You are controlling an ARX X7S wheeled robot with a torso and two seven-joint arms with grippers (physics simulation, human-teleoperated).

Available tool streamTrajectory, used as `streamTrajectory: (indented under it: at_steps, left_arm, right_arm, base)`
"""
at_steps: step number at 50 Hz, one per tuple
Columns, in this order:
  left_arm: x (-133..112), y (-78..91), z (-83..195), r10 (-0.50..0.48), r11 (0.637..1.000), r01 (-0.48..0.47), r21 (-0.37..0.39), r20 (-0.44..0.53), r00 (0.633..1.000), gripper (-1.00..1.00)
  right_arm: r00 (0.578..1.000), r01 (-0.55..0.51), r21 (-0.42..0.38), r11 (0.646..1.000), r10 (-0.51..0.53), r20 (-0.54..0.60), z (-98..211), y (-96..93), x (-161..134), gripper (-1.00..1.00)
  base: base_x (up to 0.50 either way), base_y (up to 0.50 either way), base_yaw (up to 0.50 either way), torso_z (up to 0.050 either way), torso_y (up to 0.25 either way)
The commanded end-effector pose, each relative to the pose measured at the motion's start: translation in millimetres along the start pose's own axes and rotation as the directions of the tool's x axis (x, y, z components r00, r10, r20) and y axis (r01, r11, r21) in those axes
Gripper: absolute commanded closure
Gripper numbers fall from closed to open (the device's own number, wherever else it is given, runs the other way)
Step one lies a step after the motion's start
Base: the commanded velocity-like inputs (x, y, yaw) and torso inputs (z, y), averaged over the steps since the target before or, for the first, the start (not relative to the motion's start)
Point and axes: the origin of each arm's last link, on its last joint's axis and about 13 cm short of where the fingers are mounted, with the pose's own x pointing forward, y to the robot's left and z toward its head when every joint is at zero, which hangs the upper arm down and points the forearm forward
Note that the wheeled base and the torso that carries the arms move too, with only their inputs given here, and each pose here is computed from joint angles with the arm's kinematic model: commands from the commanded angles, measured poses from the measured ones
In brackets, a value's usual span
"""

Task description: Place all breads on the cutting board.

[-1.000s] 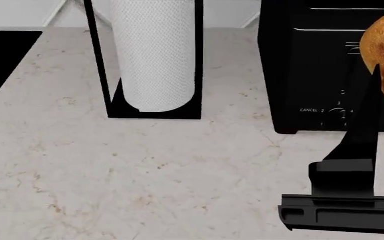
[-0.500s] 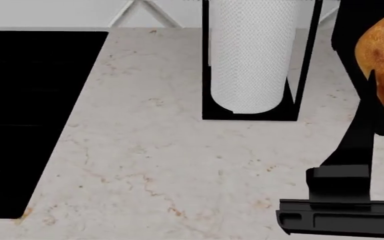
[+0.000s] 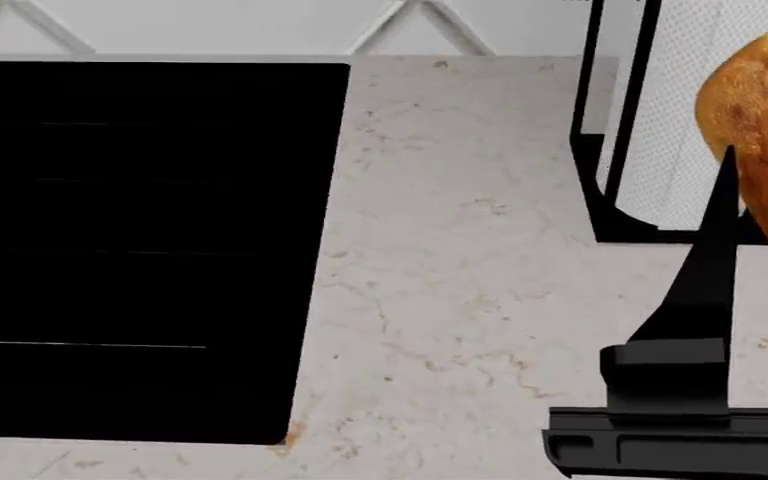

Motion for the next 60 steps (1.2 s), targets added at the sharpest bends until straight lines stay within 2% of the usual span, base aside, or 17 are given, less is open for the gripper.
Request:
streamTrajectory:
  at_steps: [1, 19, 31, 60]
  left_arm:
    - [0.0, 0.2, 1.8, -0.009, 1.000, 0.009, -0.012, 0.023, 1.000, -1.00]
    - [2.7, -0.5, 3.3, -0.014, 1.000, 0.014, -0.013, 0.027, 1.000, -1.00]
    - [2.9, -1.1, 4.1, -0.021, 1.000, 0.021, -0.016, 0.035, 0.999, -1.00]
    - [1.0, -0.1, 3.5, -0.015, 1.000, 0.016, -0.019, 0.037, 0.999, -1.00]
  right_arm:
    - [0.999, 0.024, 0.002, 1.000, -0.024, 0.038, 1.6, 0.2, 2.1, 1.00]
    - [0.999, 0.030, 0.001, 1.000, -0.030, 0.042, 3.9, 0.3, 3.2, 1.00]
    - [0.997, 0.019, 0.039, 0.999, -0.022, 0.078, 7.4, 0.0, 2.6, 1.00]
    - [0.996, 0.023, 0.020, 1.000, -0.024, 0.080, 4.2, -1.4, 1.7, 1.00]
  base:
    - [0.00, 0.50, 0.00, 0.000, 0.000]
    - [0.00, 0.50, 0.00, 0.000, 0.000]
    - [0.00, 0.50, 0.00, 0.000, 0.000]
    - [0.03, 0.50, 0.00, 0.000, 0.000]
